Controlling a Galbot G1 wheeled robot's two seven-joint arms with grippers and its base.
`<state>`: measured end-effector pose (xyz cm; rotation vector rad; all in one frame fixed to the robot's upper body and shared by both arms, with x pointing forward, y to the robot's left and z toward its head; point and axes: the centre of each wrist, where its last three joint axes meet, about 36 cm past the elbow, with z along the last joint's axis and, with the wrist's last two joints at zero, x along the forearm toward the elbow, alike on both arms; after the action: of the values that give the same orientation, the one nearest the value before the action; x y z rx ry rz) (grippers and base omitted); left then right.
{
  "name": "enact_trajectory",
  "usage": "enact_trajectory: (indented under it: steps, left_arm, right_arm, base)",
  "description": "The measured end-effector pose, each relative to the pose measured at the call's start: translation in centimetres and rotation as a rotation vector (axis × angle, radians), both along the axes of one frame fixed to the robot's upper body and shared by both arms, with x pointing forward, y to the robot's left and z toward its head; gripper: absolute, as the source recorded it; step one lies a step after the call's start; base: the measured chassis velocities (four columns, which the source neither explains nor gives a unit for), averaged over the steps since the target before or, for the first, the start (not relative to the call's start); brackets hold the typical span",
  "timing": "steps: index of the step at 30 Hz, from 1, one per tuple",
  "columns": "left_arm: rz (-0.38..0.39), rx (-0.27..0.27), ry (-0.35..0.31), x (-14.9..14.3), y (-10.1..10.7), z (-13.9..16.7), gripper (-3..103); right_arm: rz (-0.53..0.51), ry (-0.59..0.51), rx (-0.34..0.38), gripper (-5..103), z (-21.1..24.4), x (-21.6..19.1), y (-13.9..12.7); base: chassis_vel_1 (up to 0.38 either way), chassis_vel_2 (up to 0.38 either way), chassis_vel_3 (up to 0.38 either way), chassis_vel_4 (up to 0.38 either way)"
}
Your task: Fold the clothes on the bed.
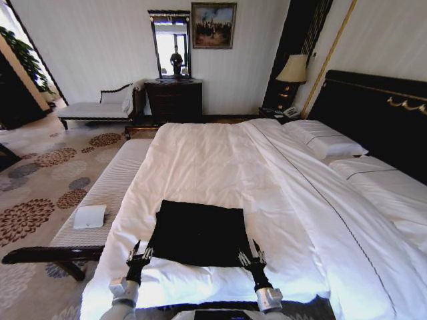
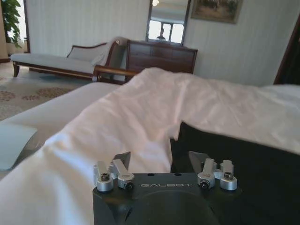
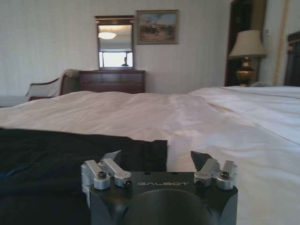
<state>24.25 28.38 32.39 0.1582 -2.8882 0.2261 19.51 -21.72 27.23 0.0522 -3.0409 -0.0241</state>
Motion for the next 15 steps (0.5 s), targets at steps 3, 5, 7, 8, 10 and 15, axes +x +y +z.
enact_trajectory:
  steps: [3, 5, 7, 8, 10, 15]
  left_arm:
    - [-0.006, -0.056, -0.014, 2.7, 0.6, 0.8, 89]
    - [-0.023, -0.086, -0.018, 4.8, 0.9, 1.1, 94]
    - [-0.035, -0.096, -0.013, 6.7, 1.3, 0.8, 99]
    - [-0.039, -0.103, -0.005, 7.9, 1.6, 0.6, 99]
    - [-0.045, -0.12, 0.011, 10.1, 1.9, 0.2, 100]
    - [-0.066, -0.175, 0.03, 16.4, 2.0, 0.5, 100]
  right_arm:
    - [-0.03, 0.005, 0.015, 98, 0.3, -0.1, -0.2]
    - [-0.038, 0.006, 0.009, 99, 0.3, 0.0, -0.4]
    - [-0.043, 0.009, 0.005, 99, 0.3, 0.0, -0.6]
    - [-0.047, 0.011, 0.002, 100, 0.3, 0.1, -0.7]
    - [-0.053, 0.013, -0.001, 100, 0.4, 0.1, -0.8]
    - [-0.067, 0.018, -0.012, 100, 0.5, -0.1, -1.3]
  base:
    - [0.0, 0.0, 0.0, 0.0]
    - [0.0, 0.0, 0.0, 0.0]
    - [0.0, 0.0, 0.0, 0.0]
    - [0.0, 0.0, 0.0, 0.0]
    - [0.0, 0.0, 0.0, 0.0]
    - [0.0, 0.0, 0.0, 0.0]
